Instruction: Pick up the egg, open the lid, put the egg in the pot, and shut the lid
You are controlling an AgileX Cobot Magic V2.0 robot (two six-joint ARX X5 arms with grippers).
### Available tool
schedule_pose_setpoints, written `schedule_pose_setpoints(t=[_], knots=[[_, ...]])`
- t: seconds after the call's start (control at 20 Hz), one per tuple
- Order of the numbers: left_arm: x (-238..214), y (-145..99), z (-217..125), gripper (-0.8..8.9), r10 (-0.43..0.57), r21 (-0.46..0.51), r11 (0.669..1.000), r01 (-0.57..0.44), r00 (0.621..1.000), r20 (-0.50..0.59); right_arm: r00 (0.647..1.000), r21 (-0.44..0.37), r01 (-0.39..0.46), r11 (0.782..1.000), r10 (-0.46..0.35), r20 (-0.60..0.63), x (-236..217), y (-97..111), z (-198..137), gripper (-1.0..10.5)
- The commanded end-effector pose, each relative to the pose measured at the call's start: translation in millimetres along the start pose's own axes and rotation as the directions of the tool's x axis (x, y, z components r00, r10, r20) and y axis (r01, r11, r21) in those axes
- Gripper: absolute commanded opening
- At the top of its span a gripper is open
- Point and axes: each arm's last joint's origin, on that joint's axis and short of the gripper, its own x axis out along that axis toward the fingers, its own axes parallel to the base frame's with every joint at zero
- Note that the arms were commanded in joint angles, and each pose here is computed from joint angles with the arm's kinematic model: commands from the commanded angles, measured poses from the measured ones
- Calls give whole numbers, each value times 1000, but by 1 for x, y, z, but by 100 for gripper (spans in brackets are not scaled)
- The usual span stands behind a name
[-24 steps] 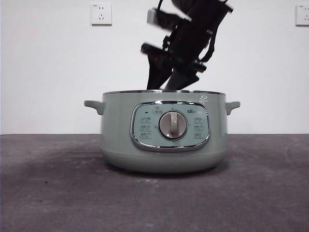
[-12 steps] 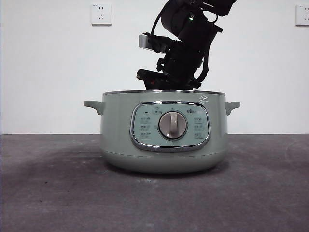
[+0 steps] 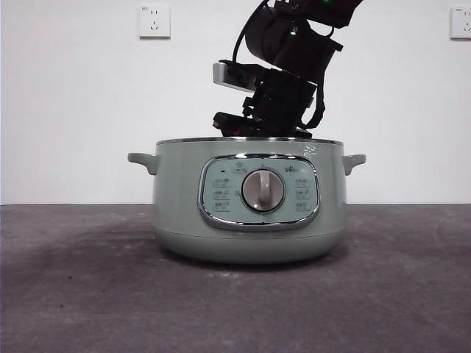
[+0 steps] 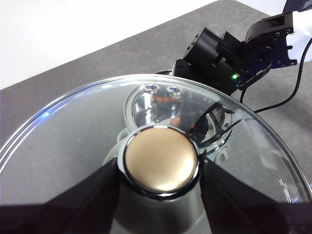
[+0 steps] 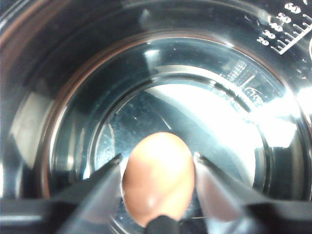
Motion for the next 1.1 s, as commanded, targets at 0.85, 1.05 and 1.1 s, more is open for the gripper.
schedule_pose_setpoints(t=[0.85,1.05,1.1], knots=[[159,-5,41,-8,-144,38,989,144,990,1,689,363,275,890,-446,572,-361,45,-77,409],[200,-7,38,-8,-158,34,987,159,987,-29,647,367,267,891,-448,617,-386,57,-101,409],[208,-7,37,-8,-159,33,987,160,987,-34,642,368,266,891,-449,621,-390,59,-105,409]])
